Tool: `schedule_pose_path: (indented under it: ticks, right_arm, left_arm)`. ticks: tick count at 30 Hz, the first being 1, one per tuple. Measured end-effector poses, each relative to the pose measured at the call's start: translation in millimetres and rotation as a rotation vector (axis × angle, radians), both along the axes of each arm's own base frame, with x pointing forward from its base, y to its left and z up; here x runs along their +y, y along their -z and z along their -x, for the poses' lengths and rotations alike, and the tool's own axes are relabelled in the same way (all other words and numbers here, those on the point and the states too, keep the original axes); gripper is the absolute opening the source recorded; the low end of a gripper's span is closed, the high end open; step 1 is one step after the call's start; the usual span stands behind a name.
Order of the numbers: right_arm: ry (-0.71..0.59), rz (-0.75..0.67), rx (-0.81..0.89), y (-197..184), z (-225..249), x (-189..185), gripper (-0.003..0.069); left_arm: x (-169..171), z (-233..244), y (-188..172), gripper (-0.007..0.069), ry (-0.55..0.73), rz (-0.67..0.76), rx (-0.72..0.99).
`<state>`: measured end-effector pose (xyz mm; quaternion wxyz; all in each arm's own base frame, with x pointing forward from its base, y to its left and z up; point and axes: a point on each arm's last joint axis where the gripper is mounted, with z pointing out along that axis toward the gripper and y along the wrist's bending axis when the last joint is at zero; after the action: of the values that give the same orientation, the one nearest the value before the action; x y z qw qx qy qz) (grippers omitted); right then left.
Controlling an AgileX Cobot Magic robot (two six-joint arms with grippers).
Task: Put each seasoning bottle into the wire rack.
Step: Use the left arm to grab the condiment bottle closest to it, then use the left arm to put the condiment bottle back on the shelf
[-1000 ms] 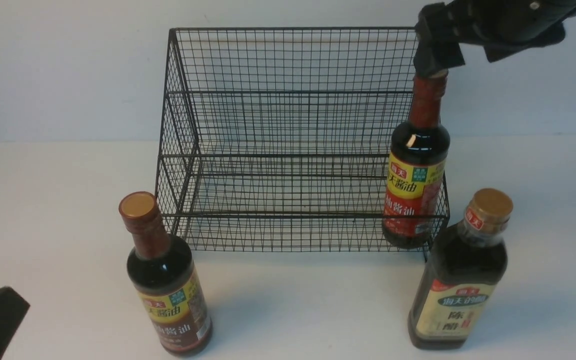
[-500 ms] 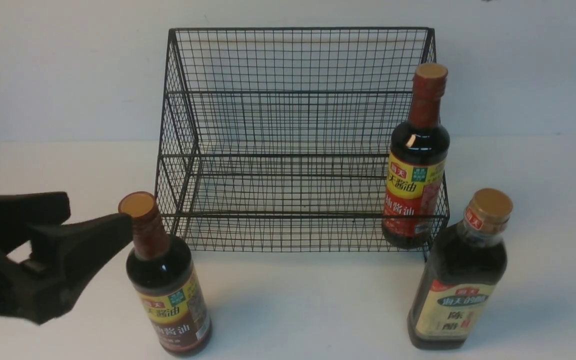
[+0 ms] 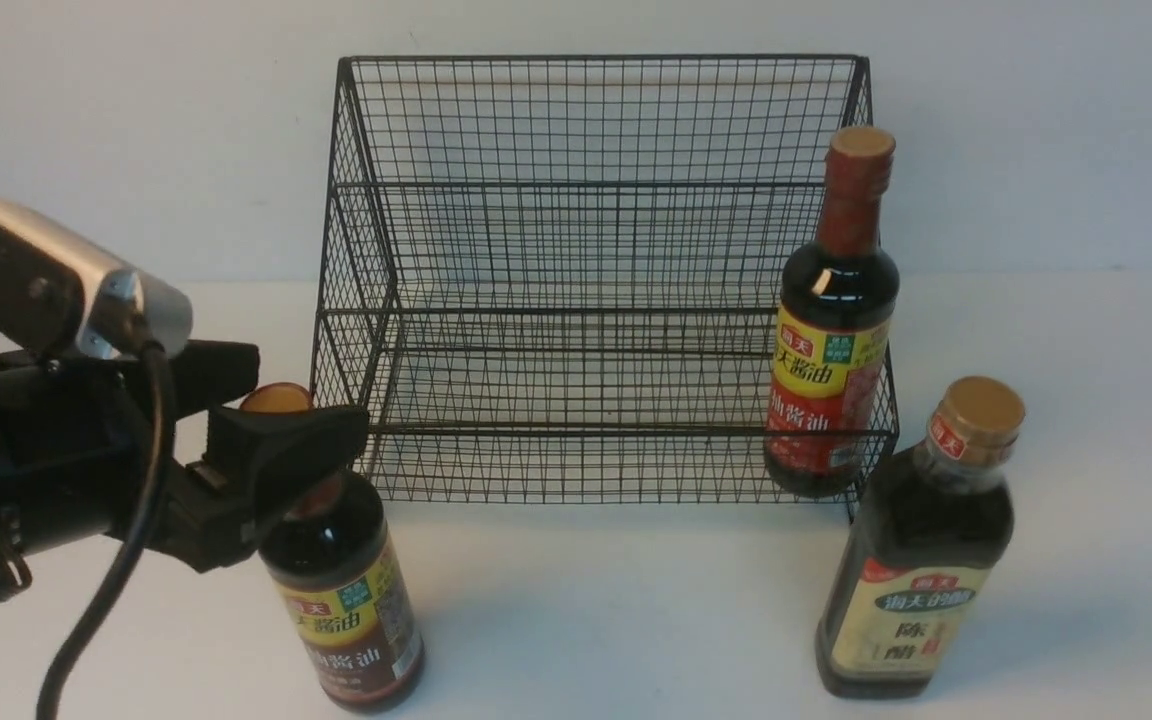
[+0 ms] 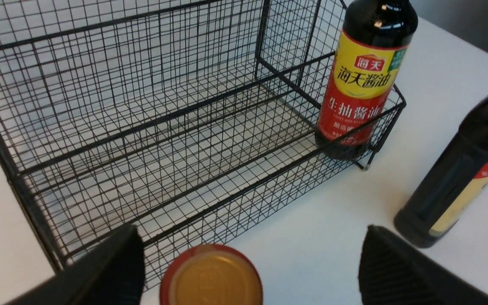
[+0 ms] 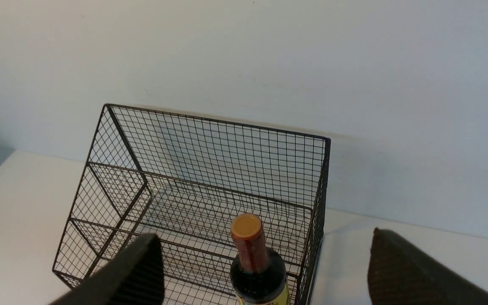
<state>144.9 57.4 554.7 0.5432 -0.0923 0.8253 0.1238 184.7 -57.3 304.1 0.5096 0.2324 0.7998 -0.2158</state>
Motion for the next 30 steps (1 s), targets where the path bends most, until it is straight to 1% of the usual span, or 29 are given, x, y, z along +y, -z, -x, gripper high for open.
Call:
schedule_pose_path:
  ticks: [5,8,10,11,12,14,16,18,19,20,22,23,24,26,27,28,30]
  right_arm:
    - [0.000,-0.005,-0.011,-1.9,5.1,-2.3,0.0589]
    - [0.000,-0.005,-0.010,-1.8,5.1,-2.3,0.0589]
    - [-0.002,-0.007,-0.009,-1.7,5.2,-2.1,0.0589]
    - [-0.002,-0.006,-0.009,-1.7,5.2,-2.1,0.0589]
    - [-0.002,-0.006,-0.009,-1.7,5.2,-2.1,0.0589]
    - [-0.003,-0.007,-0.007,-1.7,5.3,-2.0,0.0589]
    - [-0.005,-0.009,-0.007,-1.7,5.3,-1.8,0.0589]
    - [-0.006,-0.009,-0.006,-1.6,5.4,-1.7,0.0588]
    - [-0.009,-0.012,-0.005,-1.6,5.5,-1.4,0.0588]
    - [-0.009,-0.012,-0.005,-1.6,5.5,-1.4,0.0588]
    - [-0.013,-0.016,-0.003,-1.6,5.7,-0.9,0.0588]
    - [-0.013,-0.016,-0.003,-1.6,5.7,-0.9,0.0588]
    - [-0.015,-0.018,-0.003,-1.6,5.8,-0.7,0.0588]
    - [-0.019,-0.021,-0.001,-1.6,5.9,-0.2,0.0588]
    - [-0.024,-0.025,0.001,-1.5,6.2,0.3,0.0586]
    - [-0.030,-0.031,0.003,-1.5,6.4,1.0,0.0582]
    - [-0.059,-0.056,0.015,-1.5,7.8,4.0,0.0561]
  left_arm:
    - [-0.2,-7.6,8.0,0.0600,0.024,-0.027,0.021]
    - [-0.3,-12.0,13.3,0.0571,0.026,-0.033,0.044]
    - [-0.3,-14.7,16.8,0.0512,0.028,-0.037,0.060]
    - [-0.4,-15.2,17.3,0.0470,0.028,-0.037,0.063]
    - [-0.4,-15.2,17.3,0.0419,0.028,-0.037,0.063]
    - [-1.1,-14.1,16.9,0.0284,0.038,-0.034,0.064]
    - [-2.2,-11.8,15.3,0.0282,0.067,-0.050,0.058]
    - [-5.4,-6.1,9.5,0.0282,0.146,-0.085,0.048]
    - [-7.7,-2.3,2.3,0.0282,0.199,-0.097,0.042]
    - [-8.0,-1.4,0.6,0.0282,0.208,-0.104,0.039]
    - [-12.6,4.9,-30.0,0.0282,0.292,-0.095,0.011]
    - [-13.6,6.1,-39.4,0.0282,0.305,-0.091,-0.003]
    - [-15.1,7.6,-58.6,0.0282,0.324,-0.087,-0.037]
    - [-15.3,7.6,-91.8,0.0281,0.305,-0.097,-0.107]
    - [-15.2,6.6,-96.8,0.0281,0.321,-0.097,-0.123]
    - [-14.8,4.6,-111.2,0.0281,0.318,-0.112,-0.167]
    - [-14.1,-3.1,-128.7,0.0281,0.284,-0.137,-0.218]
